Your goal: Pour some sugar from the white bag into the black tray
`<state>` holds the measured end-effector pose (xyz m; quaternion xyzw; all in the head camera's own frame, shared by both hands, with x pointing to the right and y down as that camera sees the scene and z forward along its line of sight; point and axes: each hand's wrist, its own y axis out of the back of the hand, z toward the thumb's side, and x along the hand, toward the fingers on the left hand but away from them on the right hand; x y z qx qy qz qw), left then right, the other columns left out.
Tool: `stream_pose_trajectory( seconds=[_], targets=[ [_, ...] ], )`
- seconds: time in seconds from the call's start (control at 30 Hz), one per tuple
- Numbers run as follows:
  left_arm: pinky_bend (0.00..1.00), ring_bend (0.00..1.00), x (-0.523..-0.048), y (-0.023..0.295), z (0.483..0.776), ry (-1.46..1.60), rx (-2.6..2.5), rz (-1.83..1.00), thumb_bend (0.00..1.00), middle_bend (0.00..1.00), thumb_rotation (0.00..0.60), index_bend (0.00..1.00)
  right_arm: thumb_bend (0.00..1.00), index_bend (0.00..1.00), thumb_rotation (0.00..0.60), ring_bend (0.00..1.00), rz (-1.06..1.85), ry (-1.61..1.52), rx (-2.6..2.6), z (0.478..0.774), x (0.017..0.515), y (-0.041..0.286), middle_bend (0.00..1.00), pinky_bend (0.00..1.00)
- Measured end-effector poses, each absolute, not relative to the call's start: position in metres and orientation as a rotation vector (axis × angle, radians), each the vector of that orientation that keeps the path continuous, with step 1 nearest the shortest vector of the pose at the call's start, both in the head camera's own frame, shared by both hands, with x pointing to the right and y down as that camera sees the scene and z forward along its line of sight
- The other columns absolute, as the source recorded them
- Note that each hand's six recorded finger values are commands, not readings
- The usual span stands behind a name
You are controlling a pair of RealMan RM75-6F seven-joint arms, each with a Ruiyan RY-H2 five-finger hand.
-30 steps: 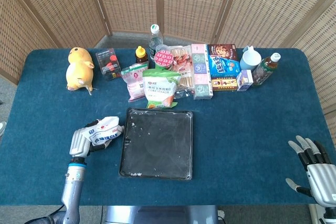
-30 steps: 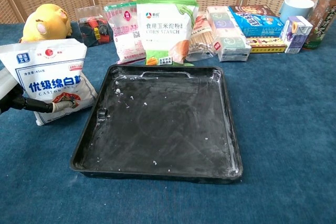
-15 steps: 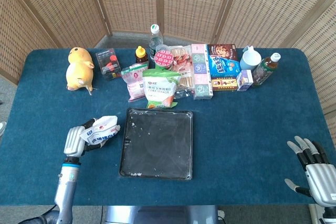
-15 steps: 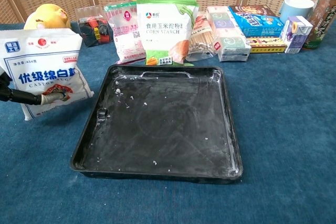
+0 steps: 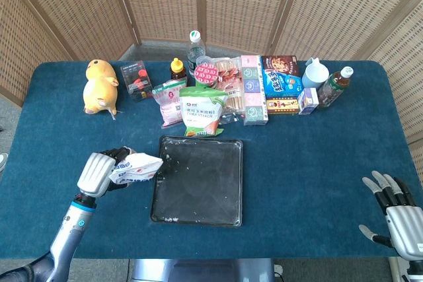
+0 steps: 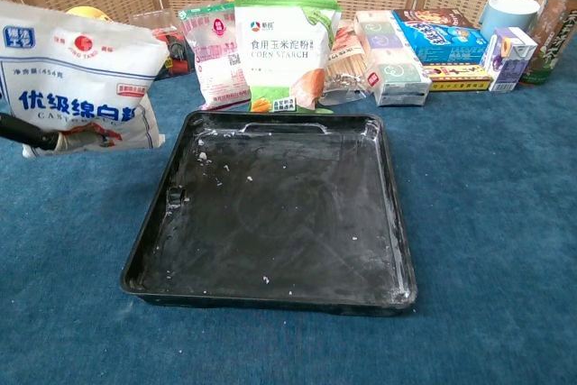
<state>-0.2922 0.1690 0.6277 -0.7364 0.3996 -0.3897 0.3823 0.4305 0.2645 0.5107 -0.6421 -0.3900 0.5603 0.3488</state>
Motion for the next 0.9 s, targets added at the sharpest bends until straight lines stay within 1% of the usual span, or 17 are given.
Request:
stream_pose_trajectory(
  seconds=[0.13,0.33,0.6,0.9],
  targets=[
    [0.66,0.59,-0.274,0.157,0.613,0.854,-1.751,-0.967,0.36,0.61,0.600,0.64,0.00,0.13,0.600,0.03,1.452,-1.017,-1.667,0.511,0.431,0.264,0.02,0.00],
    [0.67,0.59,-0.236,0.147,0.599,0.606,-1.568,-0.908,0.37,0.61,0.600,0.64,0.00,0.13,0.600,0.03,1.450,-1.027,-1.667,0.509,0.433,0.262,0.02,0.00],
    [0.67,0.59,-0.202,0.143,0.596,0.384,-1.355,-0.854,0.37,0.61,0.600,0.64,0.00,0.13,0.600,0.03,1.444,-1.047,-1.668,0.506,0.437,0.261,0.02,0.00],
    [0.67,0.59,-0.171,0.149,0.599,0.177,-1.078,-0.744,0.38,0.61,0.600,0.64,0.00,0.13,0.600,0.03,1.439,-1.058,-1.666,0.503,0.439,0.260,0.02,0.00]
  ],
)
